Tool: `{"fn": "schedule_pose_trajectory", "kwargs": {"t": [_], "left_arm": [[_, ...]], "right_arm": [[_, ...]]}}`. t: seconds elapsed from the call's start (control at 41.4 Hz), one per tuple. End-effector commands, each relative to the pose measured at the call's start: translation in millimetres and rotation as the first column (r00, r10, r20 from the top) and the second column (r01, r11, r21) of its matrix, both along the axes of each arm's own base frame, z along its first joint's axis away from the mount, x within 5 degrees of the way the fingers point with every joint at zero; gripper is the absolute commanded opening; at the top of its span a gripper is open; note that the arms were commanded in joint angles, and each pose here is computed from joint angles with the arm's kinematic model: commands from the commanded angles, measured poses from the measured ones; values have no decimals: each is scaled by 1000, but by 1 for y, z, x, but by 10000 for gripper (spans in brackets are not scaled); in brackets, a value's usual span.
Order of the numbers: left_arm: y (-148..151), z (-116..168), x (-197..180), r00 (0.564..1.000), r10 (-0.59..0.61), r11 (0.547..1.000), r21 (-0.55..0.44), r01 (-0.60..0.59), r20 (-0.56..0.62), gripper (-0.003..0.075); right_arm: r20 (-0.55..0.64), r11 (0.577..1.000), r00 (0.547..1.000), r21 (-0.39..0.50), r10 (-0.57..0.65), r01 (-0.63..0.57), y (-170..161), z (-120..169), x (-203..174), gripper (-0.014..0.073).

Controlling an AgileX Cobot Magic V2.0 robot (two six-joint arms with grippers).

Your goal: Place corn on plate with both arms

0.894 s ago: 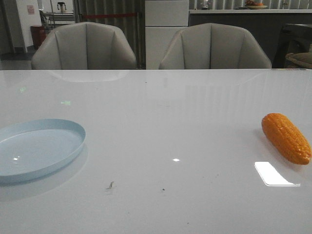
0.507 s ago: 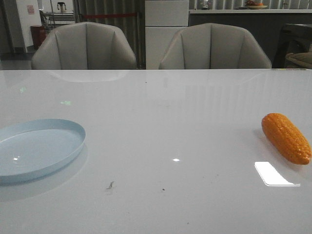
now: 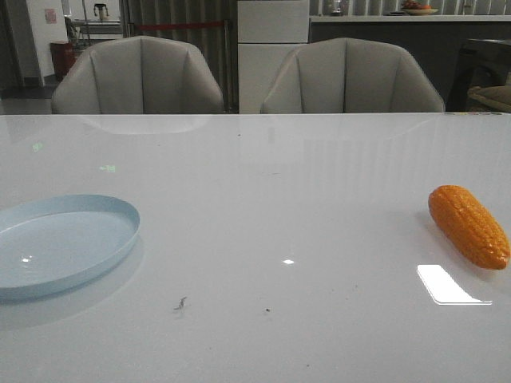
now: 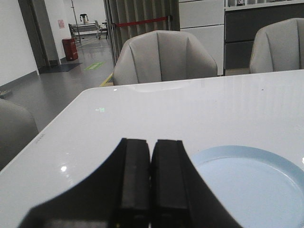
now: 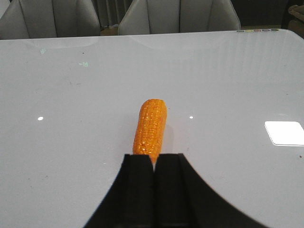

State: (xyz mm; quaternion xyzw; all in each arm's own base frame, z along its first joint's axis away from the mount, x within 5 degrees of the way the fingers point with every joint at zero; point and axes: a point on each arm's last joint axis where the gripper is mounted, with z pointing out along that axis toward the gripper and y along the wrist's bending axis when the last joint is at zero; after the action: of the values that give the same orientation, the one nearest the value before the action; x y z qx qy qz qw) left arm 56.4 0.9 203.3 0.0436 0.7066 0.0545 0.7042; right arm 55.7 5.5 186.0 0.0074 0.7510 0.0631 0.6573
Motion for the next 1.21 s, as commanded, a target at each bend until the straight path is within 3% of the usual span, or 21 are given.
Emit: {"fn": "schedule_pose_trajectory", "kwargs": {"t": [0.0, 0.217, 0.362, 0.483, 0.604, 0.821, 0.966, 1.039, 1.184], "left_arm": [[0, -3, 0, 997, -6, 1000, -17, 7, 70, 96], [0, 0, 0, 994, -6, 1000, -18, 8, 111, 96], [0, 16, -3, 960, -3, 1000, -17, 8, 279, 97], [1, 33, -9, 911, 9, 999, -53, 14, 412, 97], [1, 59, -16, 877, 9, 998, -52, 18, 480, 97], [-1, 110, -36, 825, -12, 1000, 14, 4, 566, 96], [-1, 139, -42, 845, -12, 999, 32, -6, 534, 96], [-1, 152, -36, 875, -10, 1000, 31, -6, 484, 96], [-1, 187, -20, 889, -9, 1000, 31, -5, 458, 96]], "right_arm": [[175, 1000, 984, 0, -13, 13, -1, 20, -2, 56], [268, 1000, 963, 9, -23, 21, -2, 29, -3, 56], [340, 999, 940, 17, -31, 27, -3, 36, -4, 56], [470, 998, 881, 49, -50, 30, -4, 49, -8, 56], [566, 994, 822, 108, -66, 5, -5, 73, -15, 56], [645, 998, 763, 63, -44, 4, -5, 136, -39, 57], [629, 999, 777, -22, -18, 41, -4, 176, -39, 57], [614, 999, 789, -27, -17, 43, -3, 194, -31, 57], [565, 999, 825, -34, -15, 42, -2, 224, -3, 57]]}}
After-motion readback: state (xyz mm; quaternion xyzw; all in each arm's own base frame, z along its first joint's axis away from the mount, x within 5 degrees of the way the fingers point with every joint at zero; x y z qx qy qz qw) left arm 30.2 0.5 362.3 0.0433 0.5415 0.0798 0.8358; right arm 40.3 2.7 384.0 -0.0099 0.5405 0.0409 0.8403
